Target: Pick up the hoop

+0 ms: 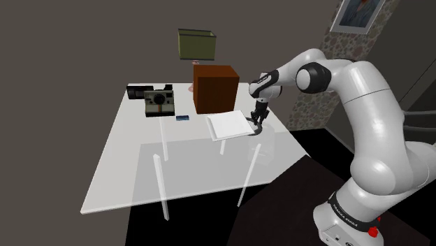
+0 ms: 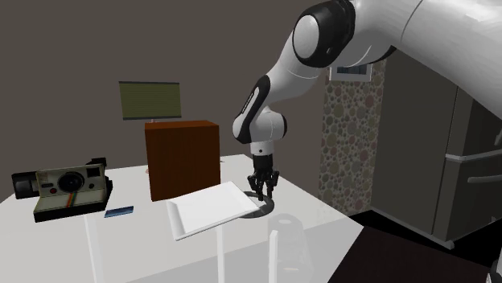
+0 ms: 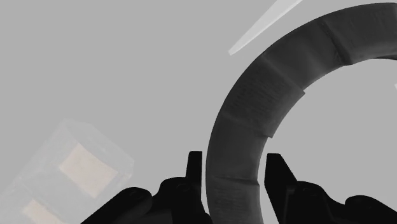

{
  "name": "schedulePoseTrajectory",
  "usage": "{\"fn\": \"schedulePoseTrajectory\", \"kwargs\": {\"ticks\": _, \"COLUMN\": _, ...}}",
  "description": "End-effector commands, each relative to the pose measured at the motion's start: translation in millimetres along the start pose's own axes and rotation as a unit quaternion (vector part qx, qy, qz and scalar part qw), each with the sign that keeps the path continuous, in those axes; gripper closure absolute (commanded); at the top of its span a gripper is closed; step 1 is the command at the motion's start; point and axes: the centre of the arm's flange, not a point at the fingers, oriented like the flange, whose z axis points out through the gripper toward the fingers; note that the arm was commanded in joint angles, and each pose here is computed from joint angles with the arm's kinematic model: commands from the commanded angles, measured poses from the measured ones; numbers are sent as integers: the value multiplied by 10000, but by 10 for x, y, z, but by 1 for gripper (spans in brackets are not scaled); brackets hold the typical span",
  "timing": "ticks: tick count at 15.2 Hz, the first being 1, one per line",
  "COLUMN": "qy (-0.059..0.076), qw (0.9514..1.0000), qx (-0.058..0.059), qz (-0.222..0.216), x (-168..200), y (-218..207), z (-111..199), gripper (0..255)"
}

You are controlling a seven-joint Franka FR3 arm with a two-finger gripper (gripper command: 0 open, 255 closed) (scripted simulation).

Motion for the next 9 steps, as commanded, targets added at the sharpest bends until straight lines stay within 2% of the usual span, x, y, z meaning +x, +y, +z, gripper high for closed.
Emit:
{"fn": "schedulePoseTrajectory", "kwargs": {"ticks": 1, "qy": -29, "qw": 10000, "qx": 8, "qz": 0, "x": -13, "y": 3, "z": 35, "gripper": 255}}
{"fn": "schedulePoseTrajectory", "kwargs": {"ticks": 4, "qy": -28, "qw": 10000, "qx": 8, "qz": 1, "x": -1, "y": -22, "z": 22, "gripper": 255}}
{"fn": "schedulePoseTrajectory", "kwargs": {"ticks": 9, "qy": -28, "qw": 10000, "qx": 8, "qz": 1, "x": -41, "y": -29, "z": -239, "gripper": 255}}
